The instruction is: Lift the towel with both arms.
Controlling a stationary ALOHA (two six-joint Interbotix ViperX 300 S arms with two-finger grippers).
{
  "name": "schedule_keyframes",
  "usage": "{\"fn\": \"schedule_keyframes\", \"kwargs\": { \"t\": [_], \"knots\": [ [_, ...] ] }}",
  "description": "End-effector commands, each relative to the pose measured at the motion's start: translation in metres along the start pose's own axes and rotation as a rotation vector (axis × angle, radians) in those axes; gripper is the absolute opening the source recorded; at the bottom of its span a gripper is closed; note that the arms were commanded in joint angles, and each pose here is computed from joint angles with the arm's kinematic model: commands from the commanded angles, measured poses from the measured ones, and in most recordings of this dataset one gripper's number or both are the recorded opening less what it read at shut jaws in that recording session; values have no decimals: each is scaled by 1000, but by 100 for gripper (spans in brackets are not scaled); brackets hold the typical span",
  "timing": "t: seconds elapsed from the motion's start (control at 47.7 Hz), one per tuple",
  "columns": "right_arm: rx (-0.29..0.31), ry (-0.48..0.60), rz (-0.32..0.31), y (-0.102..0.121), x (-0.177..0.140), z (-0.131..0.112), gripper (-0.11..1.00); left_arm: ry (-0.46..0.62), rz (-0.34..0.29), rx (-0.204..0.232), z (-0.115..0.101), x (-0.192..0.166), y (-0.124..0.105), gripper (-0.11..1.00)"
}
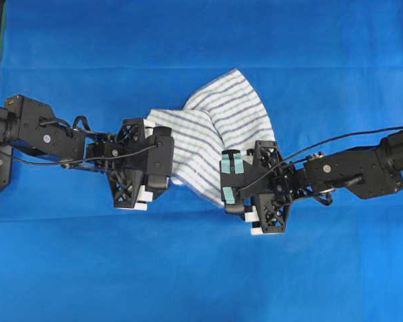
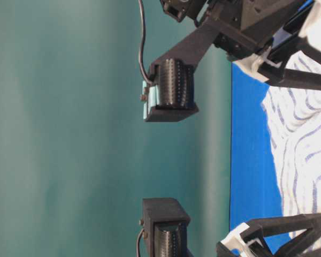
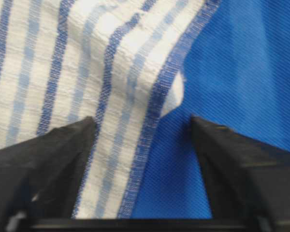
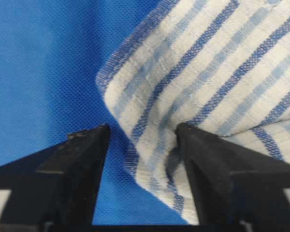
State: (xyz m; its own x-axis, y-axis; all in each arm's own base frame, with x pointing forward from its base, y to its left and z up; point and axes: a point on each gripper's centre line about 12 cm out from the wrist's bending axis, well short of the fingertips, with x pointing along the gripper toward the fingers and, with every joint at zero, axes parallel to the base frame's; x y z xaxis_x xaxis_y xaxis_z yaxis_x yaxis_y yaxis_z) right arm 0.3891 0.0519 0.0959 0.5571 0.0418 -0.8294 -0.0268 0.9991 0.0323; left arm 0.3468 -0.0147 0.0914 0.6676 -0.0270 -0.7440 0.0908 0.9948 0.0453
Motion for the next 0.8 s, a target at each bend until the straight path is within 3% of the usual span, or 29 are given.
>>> {"fn": "schedule_keyframes", "kwargs": {
  "t": [0.0,0.063,0.147,0.231,0.42,0.776],
  "knots": [
    [11,-22,-4,-4,-4,7,59,-12,6,-1,6,-2,3,59],
    [14,-22,-8,-7,-4,7,48,-6,8,1,5,-2,4,41],
    [12,-24,-13,-10,-5,8,24,2,12,-5,4,-2,7,17],
    [15,-28,-16,-12,-6,9,5,20,18,-12,0,-2,11,3],
    [24,-58,-18,-15,-15,18,5,45,28,-29,4,-11,18,3],
    [40,-206,-46,-23,-94,69,5,-87,56,-49,64,-98,30,3]
  ]
}}
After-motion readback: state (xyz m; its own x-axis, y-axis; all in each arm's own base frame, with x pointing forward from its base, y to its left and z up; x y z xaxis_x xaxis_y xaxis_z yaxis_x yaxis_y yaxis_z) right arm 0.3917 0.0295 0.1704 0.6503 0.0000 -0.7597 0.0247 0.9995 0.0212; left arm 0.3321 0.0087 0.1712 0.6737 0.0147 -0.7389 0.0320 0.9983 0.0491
